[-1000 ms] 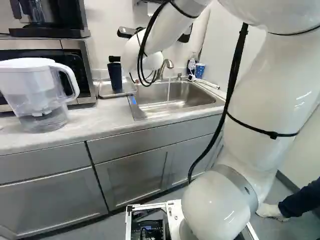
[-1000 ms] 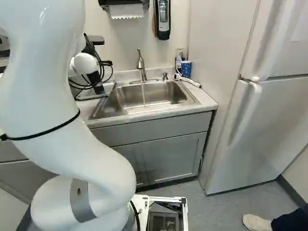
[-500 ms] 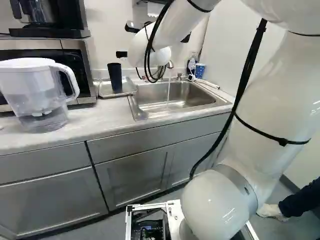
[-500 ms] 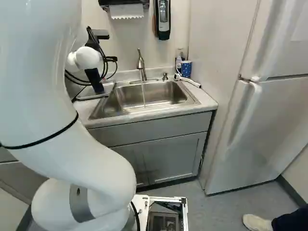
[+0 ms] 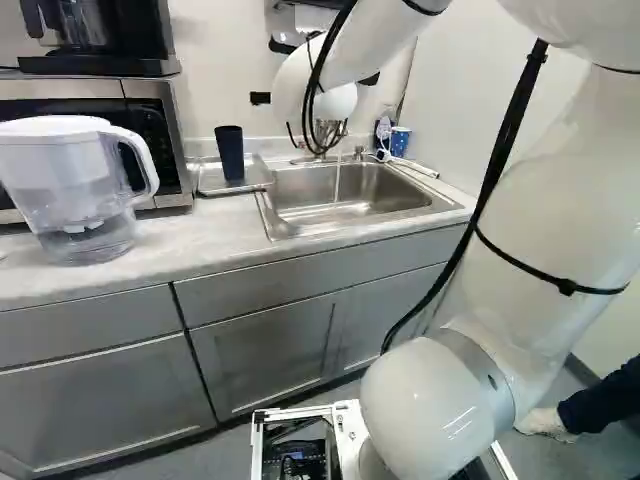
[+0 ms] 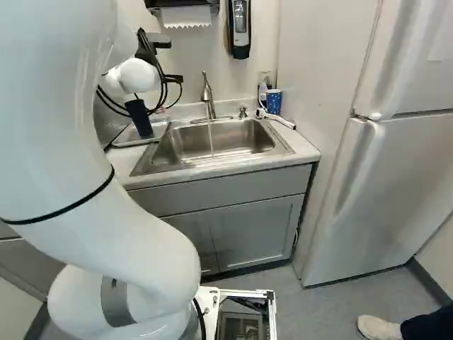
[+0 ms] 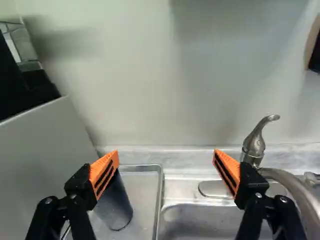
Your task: Rinse the cup and place it in the tray
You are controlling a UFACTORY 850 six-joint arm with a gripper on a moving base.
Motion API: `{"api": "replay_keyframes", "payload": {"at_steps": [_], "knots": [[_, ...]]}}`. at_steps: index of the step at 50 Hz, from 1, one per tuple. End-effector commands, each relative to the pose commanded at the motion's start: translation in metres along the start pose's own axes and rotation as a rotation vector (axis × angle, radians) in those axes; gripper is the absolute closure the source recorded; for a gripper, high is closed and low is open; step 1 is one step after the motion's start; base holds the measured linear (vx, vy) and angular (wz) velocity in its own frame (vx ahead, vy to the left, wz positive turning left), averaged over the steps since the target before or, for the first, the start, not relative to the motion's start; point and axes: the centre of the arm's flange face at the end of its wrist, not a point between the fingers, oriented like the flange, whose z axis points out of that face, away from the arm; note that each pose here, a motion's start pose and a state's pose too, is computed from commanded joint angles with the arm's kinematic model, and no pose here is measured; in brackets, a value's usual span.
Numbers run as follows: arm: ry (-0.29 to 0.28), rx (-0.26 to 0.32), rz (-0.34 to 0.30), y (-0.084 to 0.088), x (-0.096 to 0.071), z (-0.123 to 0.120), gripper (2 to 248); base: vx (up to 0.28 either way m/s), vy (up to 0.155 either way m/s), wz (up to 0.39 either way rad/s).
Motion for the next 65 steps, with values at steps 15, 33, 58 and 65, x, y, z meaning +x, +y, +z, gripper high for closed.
{"api": "replay_keyframes", "payload": {"at_steps": [15,33,58,65], "knots": [[0.010,-0.045,0.003,0.023,0.017,0.007,3,0.000,0.000,0.000],[0.013,-0.089,-0.016,0.051,0.037,0.019,3,0.000,0.000,0.000],[0.050,-0.138,-0.040,0.087,0.067,0.043,3,0.000,0.000,0.000],[0.053,-0.148,-0.040,0.096,0.069,0.053,3,0.000,0.000,0.000]]}}
